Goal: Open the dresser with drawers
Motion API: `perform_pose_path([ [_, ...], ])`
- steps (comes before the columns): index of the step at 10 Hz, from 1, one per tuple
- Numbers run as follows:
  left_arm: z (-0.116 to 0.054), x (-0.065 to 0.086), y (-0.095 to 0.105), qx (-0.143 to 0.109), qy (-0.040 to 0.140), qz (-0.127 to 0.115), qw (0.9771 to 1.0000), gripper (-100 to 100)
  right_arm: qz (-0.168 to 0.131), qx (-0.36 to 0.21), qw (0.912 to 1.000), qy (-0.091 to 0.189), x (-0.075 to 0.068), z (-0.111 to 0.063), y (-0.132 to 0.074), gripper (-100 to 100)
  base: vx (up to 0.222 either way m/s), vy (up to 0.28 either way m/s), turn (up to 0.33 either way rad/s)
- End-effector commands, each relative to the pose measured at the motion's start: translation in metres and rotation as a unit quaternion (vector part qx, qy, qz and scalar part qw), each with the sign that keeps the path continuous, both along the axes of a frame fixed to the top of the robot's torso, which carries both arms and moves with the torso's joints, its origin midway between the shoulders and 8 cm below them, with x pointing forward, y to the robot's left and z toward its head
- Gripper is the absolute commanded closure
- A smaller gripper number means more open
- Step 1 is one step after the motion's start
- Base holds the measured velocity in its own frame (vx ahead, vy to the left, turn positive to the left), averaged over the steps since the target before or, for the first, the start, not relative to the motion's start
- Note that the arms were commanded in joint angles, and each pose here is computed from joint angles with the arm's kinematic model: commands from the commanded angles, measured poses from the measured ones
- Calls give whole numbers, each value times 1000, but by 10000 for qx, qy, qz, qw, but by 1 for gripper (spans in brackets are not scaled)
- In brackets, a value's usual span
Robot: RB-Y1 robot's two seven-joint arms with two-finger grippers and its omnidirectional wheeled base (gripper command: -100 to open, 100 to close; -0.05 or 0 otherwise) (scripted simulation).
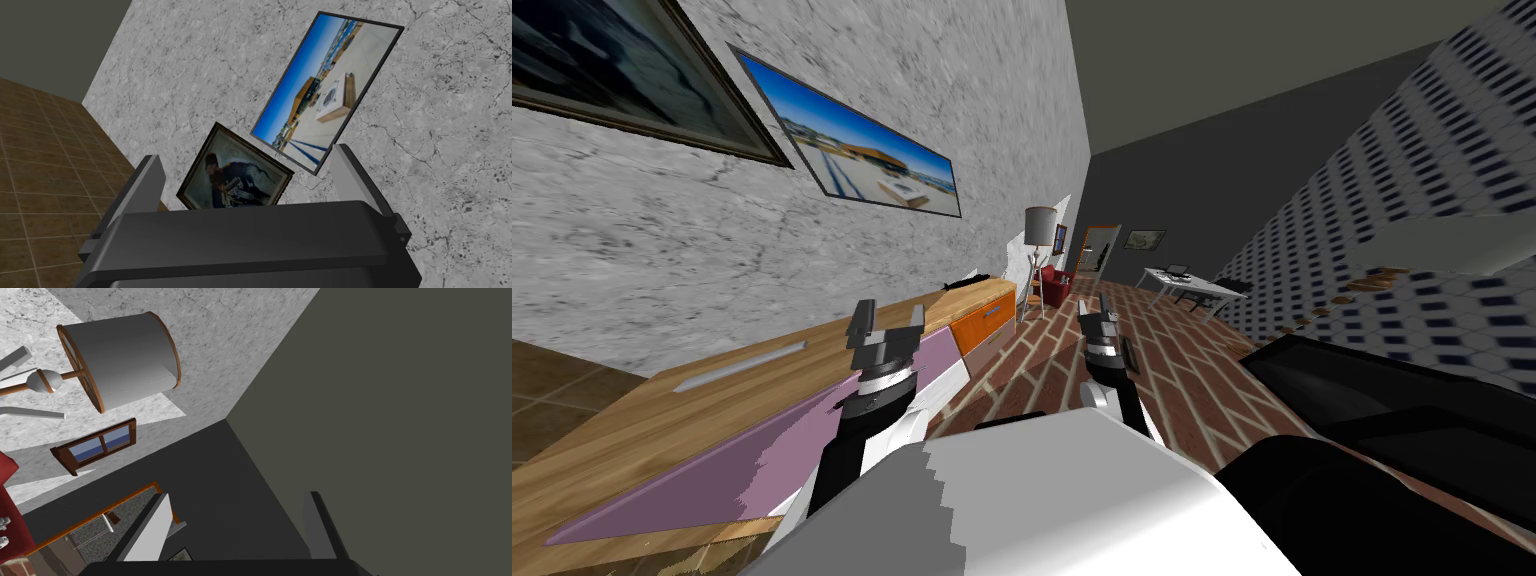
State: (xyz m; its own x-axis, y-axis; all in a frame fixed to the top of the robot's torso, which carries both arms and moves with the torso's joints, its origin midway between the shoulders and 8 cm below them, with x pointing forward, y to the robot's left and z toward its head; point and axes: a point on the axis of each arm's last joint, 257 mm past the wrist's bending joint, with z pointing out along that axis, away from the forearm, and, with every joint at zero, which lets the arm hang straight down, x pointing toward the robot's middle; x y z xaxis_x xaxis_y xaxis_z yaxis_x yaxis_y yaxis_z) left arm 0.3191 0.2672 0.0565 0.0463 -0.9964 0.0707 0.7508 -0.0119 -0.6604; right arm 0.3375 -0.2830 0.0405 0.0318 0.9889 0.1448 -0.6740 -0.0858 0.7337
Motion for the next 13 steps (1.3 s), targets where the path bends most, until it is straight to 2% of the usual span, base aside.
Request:
perform_pose_path([
  [1,0,0,0,0,0,0,10000,0,0,0,10000,0,0,0,0,0,0,0,0],
  [9,0,0,0,0,-2,0,10000,0,0,0,10000,-2,0,0,0,0,0,0,0],
  [10,-4,3,-3,146,80,-86,9998,-100,0,0,10000,-2,0,0,0,0,29,-10,23],
  [13,-18,13,-4,374,334,-222,9985,-100,-1,0,10000,2,0,0,0,0,81,-42,38],
])
